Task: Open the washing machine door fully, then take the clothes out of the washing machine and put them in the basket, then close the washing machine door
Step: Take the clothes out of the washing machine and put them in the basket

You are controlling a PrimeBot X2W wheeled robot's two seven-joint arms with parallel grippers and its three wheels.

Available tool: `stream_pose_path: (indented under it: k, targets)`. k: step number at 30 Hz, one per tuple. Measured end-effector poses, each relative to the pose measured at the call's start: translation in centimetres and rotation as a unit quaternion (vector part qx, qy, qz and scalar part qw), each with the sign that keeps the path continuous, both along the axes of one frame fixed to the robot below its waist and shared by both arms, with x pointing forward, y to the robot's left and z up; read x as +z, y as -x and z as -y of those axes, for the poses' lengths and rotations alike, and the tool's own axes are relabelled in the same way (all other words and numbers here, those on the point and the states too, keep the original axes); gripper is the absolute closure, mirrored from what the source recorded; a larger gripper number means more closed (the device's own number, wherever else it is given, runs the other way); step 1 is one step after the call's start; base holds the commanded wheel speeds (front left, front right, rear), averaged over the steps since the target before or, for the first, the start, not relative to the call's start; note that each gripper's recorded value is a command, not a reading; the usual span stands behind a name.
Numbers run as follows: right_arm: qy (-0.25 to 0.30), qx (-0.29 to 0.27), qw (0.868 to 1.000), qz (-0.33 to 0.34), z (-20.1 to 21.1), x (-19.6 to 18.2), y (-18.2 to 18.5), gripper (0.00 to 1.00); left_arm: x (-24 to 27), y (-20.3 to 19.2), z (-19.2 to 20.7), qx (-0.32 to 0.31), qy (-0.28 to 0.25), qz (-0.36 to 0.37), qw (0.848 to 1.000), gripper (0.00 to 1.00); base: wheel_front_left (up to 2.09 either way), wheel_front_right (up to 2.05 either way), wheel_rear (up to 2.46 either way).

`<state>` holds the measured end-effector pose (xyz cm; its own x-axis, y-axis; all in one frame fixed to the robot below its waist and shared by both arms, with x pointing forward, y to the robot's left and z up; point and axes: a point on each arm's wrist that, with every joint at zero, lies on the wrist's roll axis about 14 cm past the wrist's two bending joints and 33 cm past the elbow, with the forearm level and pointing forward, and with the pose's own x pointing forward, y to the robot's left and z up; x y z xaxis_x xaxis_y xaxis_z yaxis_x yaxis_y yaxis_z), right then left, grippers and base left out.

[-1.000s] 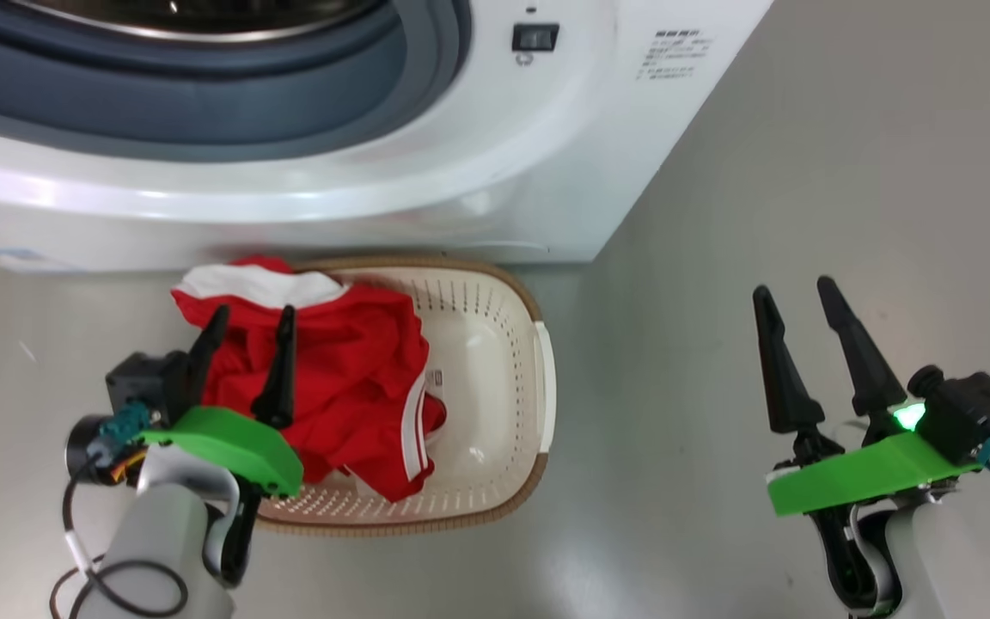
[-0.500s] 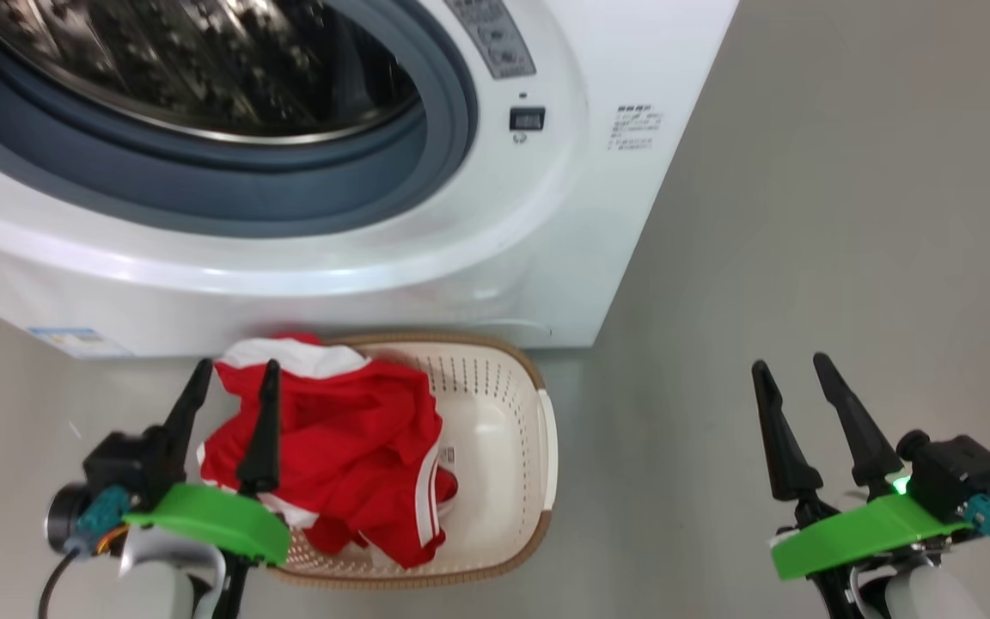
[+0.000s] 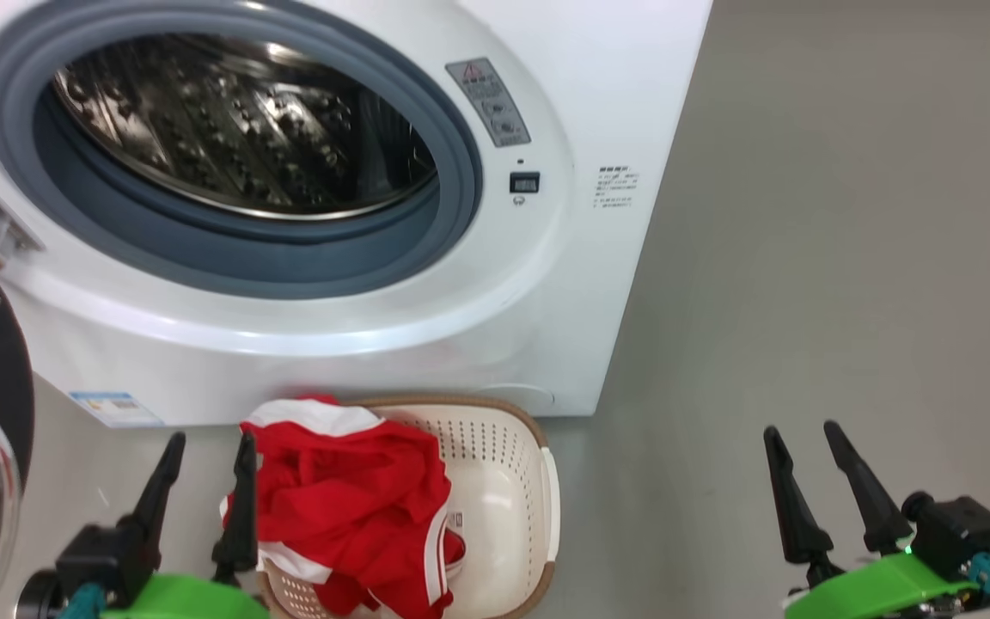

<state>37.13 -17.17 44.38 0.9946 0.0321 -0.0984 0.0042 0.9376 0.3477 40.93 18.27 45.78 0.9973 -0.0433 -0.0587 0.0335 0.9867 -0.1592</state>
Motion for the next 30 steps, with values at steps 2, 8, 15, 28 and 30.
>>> stream_pose_path:
  k: [2, 8, 15, 28, 30]
  targets:
    - [0.0, -0.002, 1.0, 0.0, 0.1, 0.1, 0.6, 0.0, 0.3, 0.7, -0.2, 0.002, -0.004, 0.005, 1.0, 0.0, 0.0, 0.0, 0.0]
    - [0.0, -0.009, 1.0, -0.001, 0.5, 0.1, 2.1, 0.0, 0.7, 2.9, -1.6, 0.025, -0.004, 0.009, 1.0, 0.0, 0.0, 0.0, 0.0]
    - [0.001, -0.021, 1.0, -0.003, 1.2, 0.1, 3.8, 0.0, 0.7, 5.5, -2.2, 0.036, -0.007, 0.007, 0.999, 0.0, 0.0, 0.0, 0.0]
    - [0.0, -0.03, 1.0, 0.002, 1.7, 0.5, 5.0, 0.0, 1.3, 6.7, -2.2, 0.035, -0.01, 0.017, 0.999, 0.0, 0.0, 0.0, 0.0]
    - [0.001, -0.03, 1.0, 0.003, 1.7, 0.5, 5.0, 0.0, 1.3, 6.7, -2.2, 0.035, -0.01, 0.016, 0.999, 0.0, 0.0, 0.0, 0.0]
